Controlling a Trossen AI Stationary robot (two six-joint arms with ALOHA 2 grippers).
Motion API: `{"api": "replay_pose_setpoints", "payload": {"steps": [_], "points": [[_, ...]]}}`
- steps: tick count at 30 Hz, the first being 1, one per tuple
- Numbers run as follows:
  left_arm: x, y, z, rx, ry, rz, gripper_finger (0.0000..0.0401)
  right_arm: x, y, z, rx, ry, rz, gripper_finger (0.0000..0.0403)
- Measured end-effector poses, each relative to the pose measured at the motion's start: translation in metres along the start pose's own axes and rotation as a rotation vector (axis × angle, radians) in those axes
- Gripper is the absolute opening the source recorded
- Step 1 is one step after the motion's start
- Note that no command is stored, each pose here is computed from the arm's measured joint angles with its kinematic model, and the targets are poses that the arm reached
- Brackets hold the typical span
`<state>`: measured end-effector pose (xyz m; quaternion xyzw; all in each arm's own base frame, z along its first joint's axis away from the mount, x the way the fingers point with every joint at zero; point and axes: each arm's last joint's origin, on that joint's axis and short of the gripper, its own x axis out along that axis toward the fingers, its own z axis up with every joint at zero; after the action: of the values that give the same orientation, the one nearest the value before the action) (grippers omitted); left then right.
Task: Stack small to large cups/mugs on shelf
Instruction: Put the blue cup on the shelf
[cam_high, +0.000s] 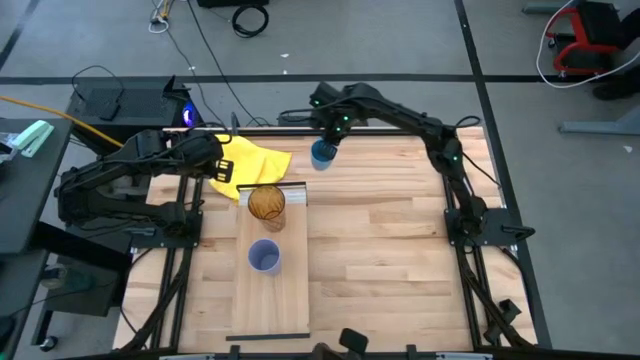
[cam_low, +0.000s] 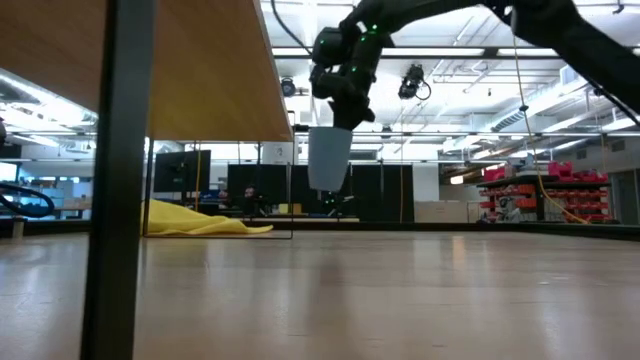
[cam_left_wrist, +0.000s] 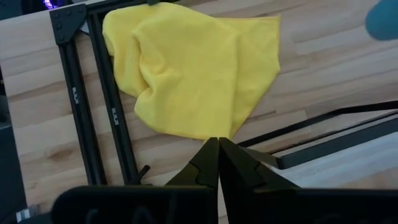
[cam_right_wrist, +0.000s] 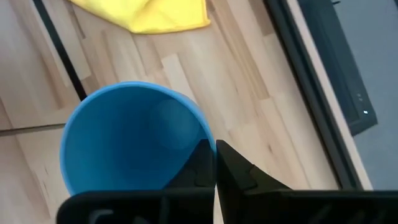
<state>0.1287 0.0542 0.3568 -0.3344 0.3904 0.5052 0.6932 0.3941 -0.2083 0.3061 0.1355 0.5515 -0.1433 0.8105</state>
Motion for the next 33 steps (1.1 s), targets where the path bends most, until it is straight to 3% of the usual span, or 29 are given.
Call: {"api": "replay_pose_setpoints", "payload": {"steps": [28,33], "points": [[0.000,-0.002,0.001,0.002,-0.012,-0.016,0.0025,0.053,0.007,0.027,0.049,-0.131,0.054,0.0002],[0.000,-0.002,0.001,-0.003,-0.010,-0.020,0.0021,0.069,0.006,0.025,0.090,-0.083,0.063,0.0003]]}}
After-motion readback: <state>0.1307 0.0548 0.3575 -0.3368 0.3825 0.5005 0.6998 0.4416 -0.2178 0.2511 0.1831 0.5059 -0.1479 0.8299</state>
